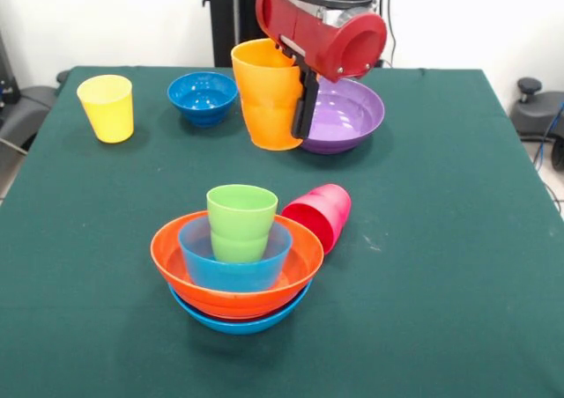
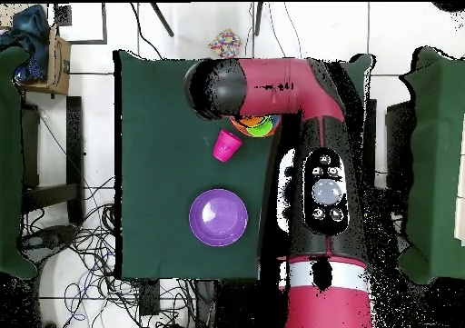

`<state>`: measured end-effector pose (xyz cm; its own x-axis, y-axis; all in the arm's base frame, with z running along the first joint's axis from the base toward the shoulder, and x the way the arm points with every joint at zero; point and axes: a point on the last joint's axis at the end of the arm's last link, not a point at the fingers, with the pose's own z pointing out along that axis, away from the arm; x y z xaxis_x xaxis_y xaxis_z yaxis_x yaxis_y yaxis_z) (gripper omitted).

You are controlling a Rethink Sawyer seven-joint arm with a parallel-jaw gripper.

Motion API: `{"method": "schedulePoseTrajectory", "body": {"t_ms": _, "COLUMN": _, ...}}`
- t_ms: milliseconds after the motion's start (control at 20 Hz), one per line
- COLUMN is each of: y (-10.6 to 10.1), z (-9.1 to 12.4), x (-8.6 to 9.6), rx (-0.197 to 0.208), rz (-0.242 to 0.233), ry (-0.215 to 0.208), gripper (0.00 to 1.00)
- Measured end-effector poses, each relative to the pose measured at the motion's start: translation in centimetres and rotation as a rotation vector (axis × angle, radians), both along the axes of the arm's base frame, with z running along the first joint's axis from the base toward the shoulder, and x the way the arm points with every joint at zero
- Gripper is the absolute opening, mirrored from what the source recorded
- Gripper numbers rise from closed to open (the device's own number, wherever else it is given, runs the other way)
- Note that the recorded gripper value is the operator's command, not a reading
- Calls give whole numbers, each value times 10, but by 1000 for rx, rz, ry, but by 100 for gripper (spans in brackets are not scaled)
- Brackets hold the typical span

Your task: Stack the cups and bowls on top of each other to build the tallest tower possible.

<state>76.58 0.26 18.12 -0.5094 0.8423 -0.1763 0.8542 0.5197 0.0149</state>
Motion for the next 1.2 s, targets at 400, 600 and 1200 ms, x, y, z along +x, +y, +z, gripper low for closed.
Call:
{"method": "schedulePoseTrajectory", "body": {"t_ms": 400, "y": -1, "z": -26, "x": -7, "rx": -14, "rz": 16, "ry": 36, "gripper": 0}}
{"method": "schedulePoseTrajectory", "body": {"t_ms": 600, "y": -4, "z": -38, "x": -11, "rx": -33, "rz": 31, "ry": 52, "gripper": 0}}
{"method": "schedulePoseTrajectory", "body": {"t_ms": 1200, "y": -16, "z": -53, "x": -19, "rx": -100, "rz": 126, "ry": 80, "gripper": 0}}
